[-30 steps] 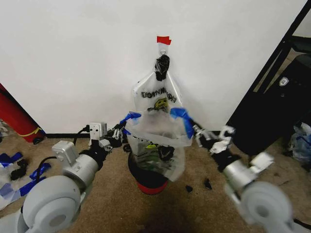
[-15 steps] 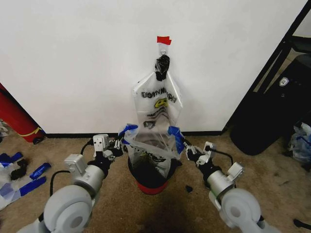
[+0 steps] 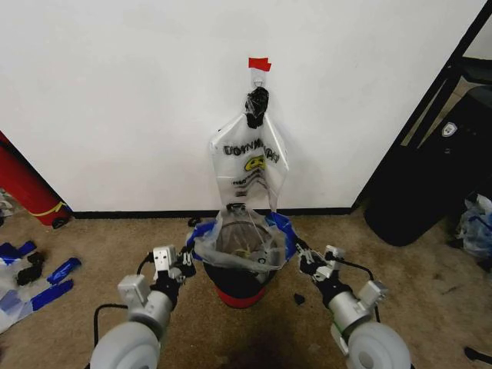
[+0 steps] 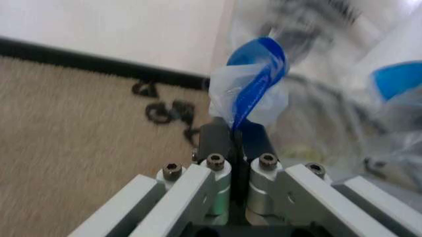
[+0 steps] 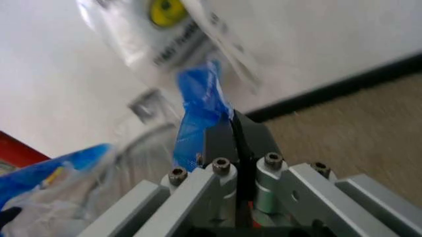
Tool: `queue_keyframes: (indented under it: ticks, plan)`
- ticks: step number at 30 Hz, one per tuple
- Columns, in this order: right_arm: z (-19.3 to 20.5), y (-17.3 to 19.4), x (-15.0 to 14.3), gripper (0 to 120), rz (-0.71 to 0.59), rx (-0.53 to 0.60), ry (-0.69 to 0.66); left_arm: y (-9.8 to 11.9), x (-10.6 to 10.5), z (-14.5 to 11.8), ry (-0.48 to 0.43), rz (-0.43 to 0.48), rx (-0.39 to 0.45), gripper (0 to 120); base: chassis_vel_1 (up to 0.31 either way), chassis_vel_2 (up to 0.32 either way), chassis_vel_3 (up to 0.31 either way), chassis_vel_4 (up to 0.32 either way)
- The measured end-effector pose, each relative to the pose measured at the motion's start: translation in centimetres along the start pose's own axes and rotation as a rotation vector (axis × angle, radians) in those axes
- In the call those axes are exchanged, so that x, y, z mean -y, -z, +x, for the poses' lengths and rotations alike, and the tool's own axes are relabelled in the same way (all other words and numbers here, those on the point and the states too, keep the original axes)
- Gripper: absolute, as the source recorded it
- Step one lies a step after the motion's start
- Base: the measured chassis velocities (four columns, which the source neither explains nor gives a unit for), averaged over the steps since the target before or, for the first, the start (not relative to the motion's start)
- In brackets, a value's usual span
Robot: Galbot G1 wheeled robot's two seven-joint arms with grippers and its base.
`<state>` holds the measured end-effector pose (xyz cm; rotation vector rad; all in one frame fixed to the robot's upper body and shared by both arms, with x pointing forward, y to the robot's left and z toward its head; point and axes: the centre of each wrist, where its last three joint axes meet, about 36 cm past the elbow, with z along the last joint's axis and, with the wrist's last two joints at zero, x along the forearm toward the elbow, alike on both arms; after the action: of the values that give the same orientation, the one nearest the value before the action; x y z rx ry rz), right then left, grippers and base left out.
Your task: Pick up the garbage bag from the wall and place it over the trash bin.
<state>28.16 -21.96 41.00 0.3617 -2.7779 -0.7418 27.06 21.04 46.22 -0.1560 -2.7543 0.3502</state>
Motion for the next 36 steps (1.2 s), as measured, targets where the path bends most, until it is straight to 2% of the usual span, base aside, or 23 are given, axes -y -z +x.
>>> queue_keyframes:
  ticks: [6, 14, 20, 23, 26, 36]
  plan:
    - [1.2, -2.3, 0.2, 0, -0.001, -0.04, -0.045, -1.0, -0.3, 1.3, 0.015, -0.016, -0.055, 0, 0.0, 0.0, 0.0, 0.0]
    - [-0.3, -4.0, -0.2, 0, -0.006, -0.063, -0.059, -2.0, -0.3, 1.9, 0.026, -0.026, -0.13, 0, 0.0, 0.0, 0.0, 0.0]
    - [-0.9, -4.3, 0.3, 0, -0.005, -0.086, -0.073, -1.0, -0.3, 2.9, 0.032, -0.054, -0.143, 0, 0.0, 0.0, 0.0, 0.0]
    - [-0.2, -3.5, 0.1, 0, -0.012, -0.088, -0.067, 0.6, 0.0, 4.0, 0.006, -0.077, -0.125, 0, 0.0, 0.0, 0.0, 0.0]
    - [0.4, -2.8, -0.2, 0, -0.017, -0.087, -0.057, 1.0, 0.1, 4.2, -0.005, -0.089, -0.117, 0, 0.0, 0.0, 0.0, 0.0]
    - [2.3, -2.5, -0.4, 0, 0.004, -0.158, -0.079, 0.5, 0.3, 5.3, -0.006, -0.111, -0.177, 0, 0.0, 0.0, 0.0, 0.0]
